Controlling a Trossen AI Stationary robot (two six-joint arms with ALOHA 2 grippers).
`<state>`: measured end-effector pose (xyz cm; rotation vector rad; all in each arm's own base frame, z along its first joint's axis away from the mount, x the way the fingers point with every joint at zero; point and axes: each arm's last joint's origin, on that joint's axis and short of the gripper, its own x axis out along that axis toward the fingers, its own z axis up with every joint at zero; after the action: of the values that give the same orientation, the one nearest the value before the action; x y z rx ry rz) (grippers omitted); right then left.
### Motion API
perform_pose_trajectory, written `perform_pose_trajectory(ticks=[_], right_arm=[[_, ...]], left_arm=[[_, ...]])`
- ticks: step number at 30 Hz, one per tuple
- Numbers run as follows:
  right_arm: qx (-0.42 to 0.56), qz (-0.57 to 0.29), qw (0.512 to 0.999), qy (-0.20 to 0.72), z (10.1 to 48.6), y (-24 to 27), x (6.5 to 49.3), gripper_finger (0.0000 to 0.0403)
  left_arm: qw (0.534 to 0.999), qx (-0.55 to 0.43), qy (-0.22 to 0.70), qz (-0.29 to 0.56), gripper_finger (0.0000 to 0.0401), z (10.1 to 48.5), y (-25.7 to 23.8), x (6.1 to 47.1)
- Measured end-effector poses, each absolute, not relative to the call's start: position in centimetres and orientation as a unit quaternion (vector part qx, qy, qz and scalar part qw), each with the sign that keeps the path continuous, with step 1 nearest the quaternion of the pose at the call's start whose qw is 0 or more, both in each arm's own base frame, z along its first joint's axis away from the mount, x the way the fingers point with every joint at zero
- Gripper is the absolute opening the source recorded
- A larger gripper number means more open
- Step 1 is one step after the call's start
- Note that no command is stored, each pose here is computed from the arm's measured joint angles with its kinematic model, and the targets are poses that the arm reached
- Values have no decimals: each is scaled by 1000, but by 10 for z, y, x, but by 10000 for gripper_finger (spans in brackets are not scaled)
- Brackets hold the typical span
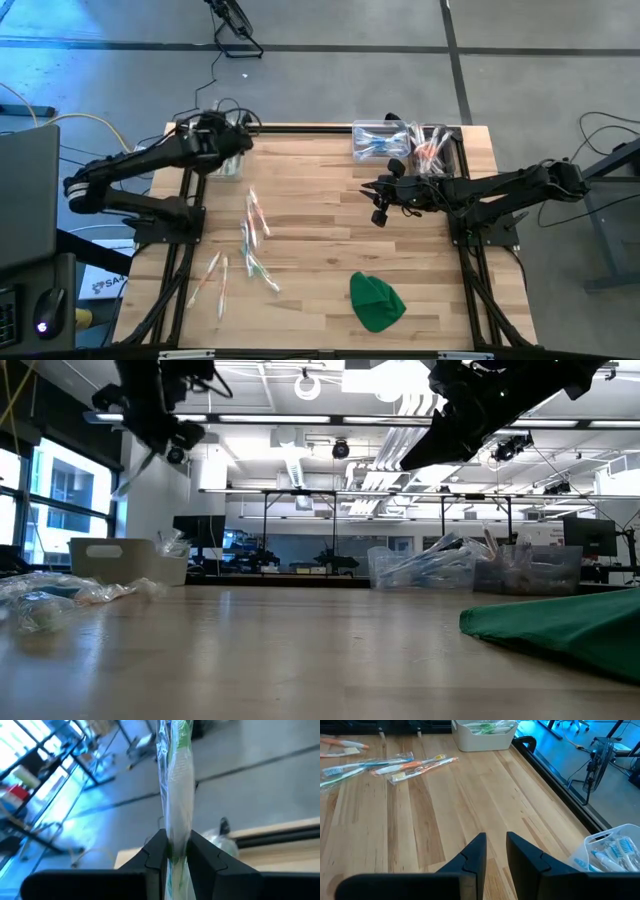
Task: Pick & Place Toothbrushes
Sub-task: Put the green toothbrush into the gray bin
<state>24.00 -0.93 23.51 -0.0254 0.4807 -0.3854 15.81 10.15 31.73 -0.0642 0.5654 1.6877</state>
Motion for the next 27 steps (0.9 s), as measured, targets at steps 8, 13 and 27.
perform_pose_trajectory(ticks=[8,13,27], right_arm=[[-12,-190,953,237,235,-9,240,66],[-13,-190,953,237,235,-9,240,66],[-15,-189,952,241,230,-9,238,66]], left_arm=[[566,-43,332,753,51,288,141,166],[524,-42,373,765,51,267,164,170],[500,-95,427,748,51,225,211,176]])
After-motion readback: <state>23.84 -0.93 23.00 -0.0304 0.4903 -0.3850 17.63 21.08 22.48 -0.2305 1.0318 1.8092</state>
